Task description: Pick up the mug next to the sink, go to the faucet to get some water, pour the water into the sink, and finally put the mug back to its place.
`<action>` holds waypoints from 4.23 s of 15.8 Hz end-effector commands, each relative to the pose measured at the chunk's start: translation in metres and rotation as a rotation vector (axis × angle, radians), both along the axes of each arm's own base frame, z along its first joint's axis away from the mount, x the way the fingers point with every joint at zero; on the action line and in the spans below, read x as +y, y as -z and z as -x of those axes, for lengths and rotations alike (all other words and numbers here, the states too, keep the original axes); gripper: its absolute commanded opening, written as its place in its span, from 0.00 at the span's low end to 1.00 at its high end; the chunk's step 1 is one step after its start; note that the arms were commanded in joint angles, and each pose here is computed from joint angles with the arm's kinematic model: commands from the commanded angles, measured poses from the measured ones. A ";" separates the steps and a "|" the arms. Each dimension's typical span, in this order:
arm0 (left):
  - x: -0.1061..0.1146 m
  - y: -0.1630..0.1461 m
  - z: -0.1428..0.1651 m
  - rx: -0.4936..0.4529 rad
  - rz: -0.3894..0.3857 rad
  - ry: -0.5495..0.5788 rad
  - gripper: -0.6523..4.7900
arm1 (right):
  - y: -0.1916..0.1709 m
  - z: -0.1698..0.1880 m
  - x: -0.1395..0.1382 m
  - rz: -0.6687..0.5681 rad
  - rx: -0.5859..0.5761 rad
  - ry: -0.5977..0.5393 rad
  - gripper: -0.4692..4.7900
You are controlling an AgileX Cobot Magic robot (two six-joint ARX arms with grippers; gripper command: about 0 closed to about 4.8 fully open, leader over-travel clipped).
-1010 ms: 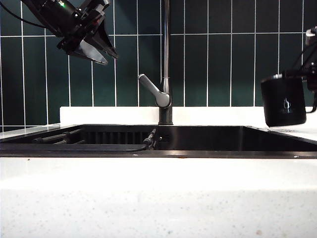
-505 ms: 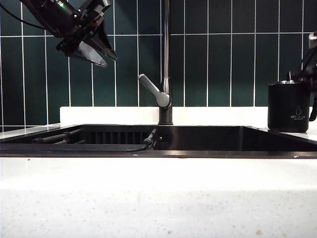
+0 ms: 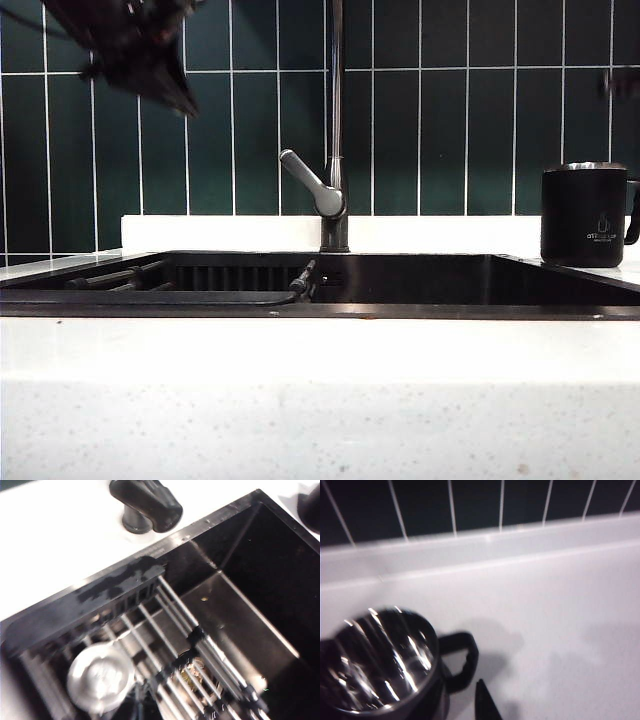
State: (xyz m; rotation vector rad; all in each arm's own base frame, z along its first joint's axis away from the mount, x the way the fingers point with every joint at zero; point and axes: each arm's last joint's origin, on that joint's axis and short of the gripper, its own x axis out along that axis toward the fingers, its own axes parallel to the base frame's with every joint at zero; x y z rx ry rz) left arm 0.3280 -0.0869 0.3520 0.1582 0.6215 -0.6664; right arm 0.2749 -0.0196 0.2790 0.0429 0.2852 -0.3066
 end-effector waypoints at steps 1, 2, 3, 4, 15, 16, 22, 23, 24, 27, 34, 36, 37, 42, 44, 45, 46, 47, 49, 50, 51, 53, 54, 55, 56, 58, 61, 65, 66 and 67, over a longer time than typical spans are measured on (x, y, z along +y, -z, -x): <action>0.007 -0.026 0.027 -0.049 -0.022 -0.041 0.11 | -0.025 0.022 0.005 0.000 -0.072 -0.039 0.25; 0.008 -0.031 0.034 -0.065 -0.022 -0.046 0.11 | -0.029 0.027 0.006 0.014 -0.075 -0.051 0.24; 0.013 -0.043 0.048 -0.099 -0.047 -0.091 0.11 | -0.035 0.037 0.009 0.035 -0.070 -0.097 0.22; 0.016 -0.049 0.056 -0.113 -0.063 -0.117 0.11 | -0.039 0.043 0.012 0.038 -0.071 -0.118 0.22; 0.053 0.009 0.195 -0.347 -0.018 -0.264 0.11 | -0.069 0.122 0.050 0.075 -0.203 -0.409 0.18; 0.055 0.017 0.207 -0.366 -0.012 -0.266 0.11 | -0.061 0.132 0.051 0.082 -0.199 -0.431 0.18; 0.065 0.057 0.246 -0.415 0.081 -0.332 0.11 | -0.002 0.172 0.043 0.081 -0.206 -0.443 0.18; 0.066 0.064 0.248 -0.422 0.085 -0.337 0.11 | 0.006 0.176 0.042 0.081 -0.206 -0.440 0.18; 0.067 0.077 0.248 -0.416 0.094 -0.367 0.11 | 0.024 0.179 0.041 0.082 -0.193 -0.438 0.18; 0.065 0.103 0.243 -0.344 0.081 -0.384 0.11 | 0.055 0.182 0.038 0.102 -0.107 -0.366 0.18; 0.064 0.122 0.232 -0.370 0.124 -0.450 0.11 | 0.066 0.181 0.037 0.071 -0.080 -0.309 0.18; 0.063 0.123 0.227 -0.461 0.172 -0.450 0.11 | 0.073 0.178 0.038 0.062 -0.110 -0.307 0.18; 0.063 0.128 0.224 -0.493 0.190 -0.451 0.11 | 0.082 0.176 0.038 0.062 -0.097 -0.307 0.16; 0.062 0.160 0.221 -0.419 0.149 -0.449 0.11 | 0.110 0.173 0.039 0.068 -0.044 -0.309 0.08; 0.062 0.168 0.221 -0.405 0.142 -0.449 0.11 | 0.115 0.172 0.039 0.067 -0.049 -0.310 0.08; 0.062 0.173 0.220 -0.399 0.139 -0.449 0.11 | 0.119 0.171 0.039 0.067 -0.054 -0.310 0.08; 0.062 0.177 0.220 -0.391 0.136 -0.450 0.11 | 0.123 0.171 0.039 0.067 -0.048 -0.309 0.08; 0.062 0.182 0.220 -0.379 0.130 -0.450 0.11 | 0.128 0.171 0.039 0.070 -0.033 -0.310 0.08; 0.062 0.185 0.220 -0.373 0.127 -0.450 0.11 | 0.132 0.171 0.039 0.073 -0.021 -0.311 0.08; 0.062 0.186 0.220 -0.370 0.125 -0.449 0.11 | 0.134 0.171 0.039 0.073 -0.016 -0.311 0.08; 0.062 0.186 0.220 -0.370 0.125 -0.449 0.11 | 0.135 0.171 0.039 0.073 -0.013 -0.311 0.08; 0.062 0.187 0.220 -0.379 0.103 -0.439 0.11 | 0.138 0.172 0.039 0.074 -0.005 -0.311 0.08; 0.062 0.186 0.220 -0.384 0.095 -0.435 0.11 | 0.140 0.172 0.039 0.075 0.002 -0.311 0.08; 0.062 0.186 0.220 -0.384 0.096 -0.435 0.11 | 0.140 0.172 0.039 0.075 0.002 -0.311 0.08; 0.062 0.186 0.220 -0.379 0.104 -0.439 0.11 | 0.139 0.171 0.039 0.074 -0.008 -0.311 0.08; 0.061 0.187 0.220 -0.362 0.124 -0.426 0.11 | 0.138 0.171 0.039 0.073 -0.013 -0.311 0.08; 0.061 0.187 0.220 -0.351 0.148 -0.433 0.11 | 0.138 0.171 0.039 0.073 -0.013 -0.310 0.08; 0.061 0.187 0.220 -0.351 0.146 -0.437 0.11 | 0.138 0.171 0.039 0.073 -0.013 -0.310 0.08; 0.061 0.187 0.220 -0.351 0.146 -0.437 0.11 | 0.138 0.171 0.039 0.073 -0.013 -0.311 0.08; 0.061 0.187 0.220 -0.351 0.146 -0.437 0.11 | 0.138 0.171 0.039 0.073 -0.013 -0.310 0.08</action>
